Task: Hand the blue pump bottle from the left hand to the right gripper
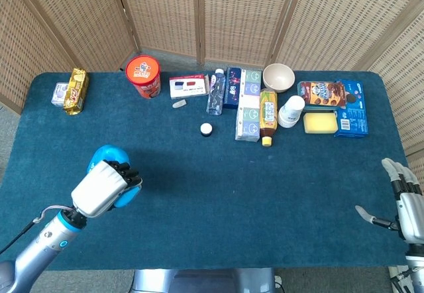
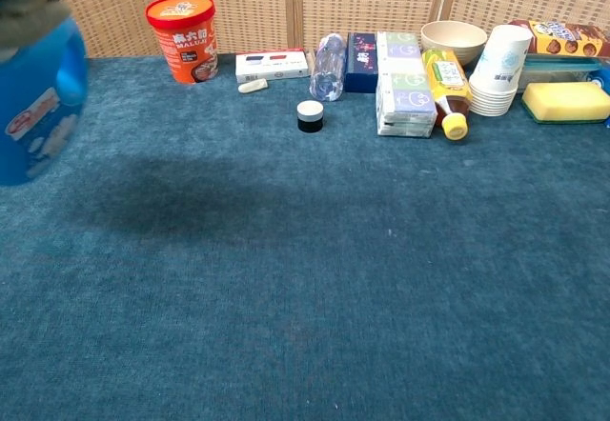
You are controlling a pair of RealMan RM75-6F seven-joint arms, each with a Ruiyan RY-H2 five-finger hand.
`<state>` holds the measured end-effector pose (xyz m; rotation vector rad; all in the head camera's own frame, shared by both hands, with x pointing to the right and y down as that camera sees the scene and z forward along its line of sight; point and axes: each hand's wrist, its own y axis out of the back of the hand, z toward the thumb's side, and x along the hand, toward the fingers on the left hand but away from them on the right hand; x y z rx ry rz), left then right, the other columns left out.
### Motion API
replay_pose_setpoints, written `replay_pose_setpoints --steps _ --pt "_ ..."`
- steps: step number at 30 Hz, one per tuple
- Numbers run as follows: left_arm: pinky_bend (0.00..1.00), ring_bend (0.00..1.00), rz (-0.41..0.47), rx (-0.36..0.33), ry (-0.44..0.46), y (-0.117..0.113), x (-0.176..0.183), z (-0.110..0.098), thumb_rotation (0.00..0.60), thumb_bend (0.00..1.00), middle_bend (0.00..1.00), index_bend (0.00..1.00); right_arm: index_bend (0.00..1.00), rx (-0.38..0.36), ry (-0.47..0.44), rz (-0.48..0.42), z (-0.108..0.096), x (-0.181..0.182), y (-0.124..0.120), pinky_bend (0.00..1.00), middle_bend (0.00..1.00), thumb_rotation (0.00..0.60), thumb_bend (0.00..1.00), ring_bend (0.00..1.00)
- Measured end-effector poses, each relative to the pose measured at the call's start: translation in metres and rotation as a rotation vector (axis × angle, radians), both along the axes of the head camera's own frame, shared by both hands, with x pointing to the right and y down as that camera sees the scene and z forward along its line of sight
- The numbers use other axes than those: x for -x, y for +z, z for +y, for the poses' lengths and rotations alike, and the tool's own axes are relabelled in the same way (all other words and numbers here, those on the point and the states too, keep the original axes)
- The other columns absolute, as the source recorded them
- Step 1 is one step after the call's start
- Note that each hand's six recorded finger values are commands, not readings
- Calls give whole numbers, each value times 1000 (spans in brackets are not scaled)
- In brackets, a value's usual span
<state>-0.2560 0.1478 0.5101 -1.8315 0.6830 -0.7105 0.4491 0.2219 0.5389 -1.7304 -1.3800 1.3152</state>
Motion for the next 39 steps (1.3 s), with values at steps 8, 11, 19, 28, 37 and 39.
replay_pose_setpoints --steps 8,11,19,28,37,39 --pt "821 663 237 144 17 -13 -39 -14 600 469 722 774 0 32 -48 -285 -12 23 2 78 92 518 0 7" --pt "821 662 285 188 36 -16 -58 -15 600 469 722 774 0 51 -93 -385 -24 38 3 81 92 518 0 7" --pt "821 662 406 313 106 -26 -116 -5 600 469 722 773 0 132 -169 -537 -48 75 14 98 92 521 0 13" --pt "821 662 506 325 156 -42 -161 -3 600 469 722 774 0 211 -200 -645 -54 114 33 98 91 522 0 13" --pt "821 662 551 326 173 -38 -199 -4 600 469 722 773 0 238 -208 -720 -56 129 37 99 92 522 0 14" --pt "821 662 553 323 172 -36 -205 -5 600 469 722 774 0 245 -210 -743 -55 132 37 99 92 522 0 15"
